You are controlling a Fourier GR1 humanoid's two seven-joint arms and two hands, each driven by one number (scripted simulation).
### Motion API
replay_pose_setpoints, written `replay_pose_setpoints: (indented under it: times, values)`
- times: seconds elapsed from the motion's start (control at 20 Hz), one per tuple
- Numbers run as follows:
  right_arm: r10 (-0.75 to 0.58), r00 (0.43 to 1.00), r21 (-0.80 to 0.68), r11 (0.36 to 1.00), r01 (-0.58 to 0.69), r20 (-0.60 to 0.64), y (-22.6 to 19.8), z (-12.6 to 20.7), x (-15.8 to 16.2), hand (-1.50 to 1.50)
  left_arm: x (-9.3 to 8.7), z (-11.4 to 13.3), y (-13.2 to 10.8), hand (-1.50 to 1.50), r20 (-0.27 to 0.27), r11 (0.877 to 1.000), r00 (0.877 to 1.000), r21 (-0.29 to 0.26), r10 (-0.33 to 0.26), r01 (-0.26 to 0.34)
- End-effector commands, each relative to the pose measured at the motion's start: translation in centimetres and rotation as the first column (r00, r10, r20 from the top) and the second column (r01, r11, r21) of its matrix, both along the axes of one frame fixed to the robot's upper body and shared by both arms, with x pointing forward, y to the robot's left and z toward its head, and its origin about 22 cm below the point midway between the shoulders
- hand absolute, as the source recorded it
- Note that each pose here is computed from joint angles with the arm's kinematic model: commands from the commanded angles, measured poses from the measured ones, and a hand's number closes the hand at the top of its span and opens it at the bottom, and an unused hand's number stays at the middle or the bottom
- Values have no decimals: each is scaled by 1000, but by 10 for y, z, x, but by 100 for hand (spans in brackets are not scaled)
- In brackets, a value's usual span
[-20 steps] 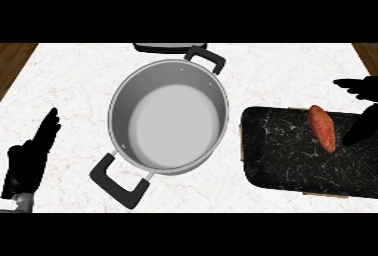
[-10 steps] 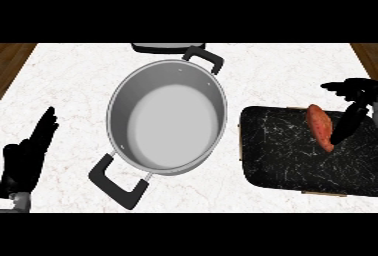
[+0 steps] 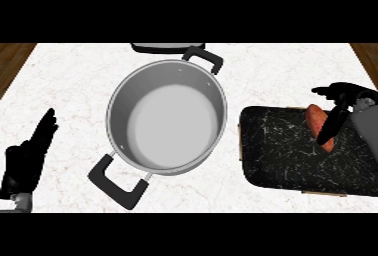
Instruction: Pick the sweet potato from the tray and place it in the pot
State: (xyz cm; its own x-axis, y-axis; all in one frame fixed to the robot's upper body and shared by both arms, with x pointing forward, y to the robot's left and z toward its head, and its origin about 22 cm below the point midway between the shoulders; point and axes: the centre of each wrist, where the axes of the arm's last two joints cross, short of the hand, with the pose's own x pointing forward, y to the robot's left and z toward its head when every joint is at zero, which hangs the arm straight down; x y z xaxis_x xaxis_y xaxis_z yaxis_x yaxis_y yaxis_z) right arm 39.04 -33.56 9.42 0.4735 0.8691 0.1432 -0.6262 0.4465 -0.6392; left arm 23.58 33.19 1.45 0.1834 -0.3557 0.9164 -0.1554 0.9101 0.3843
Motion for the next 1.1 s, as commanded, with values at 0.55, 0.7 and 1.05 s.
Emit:
replay_pose_setpoints:
  times: [0.55,0.7,1.05]
  values:
    - [52,996,-2,999,-52,-68,-10,-46,-6,150,6,8,1,0,-20,1000,1000,-11,-24,24]
    - [101,995,11,995,-101,0,-27,-45,-16,150,-2,-1,-4,0,-12,1000,1000,-9,-16,16]
    - [100,995,2,995,-100,20,-9,-41,-2,150,12,-3,-14,0,-13,1000,1000,-14,-4,4]
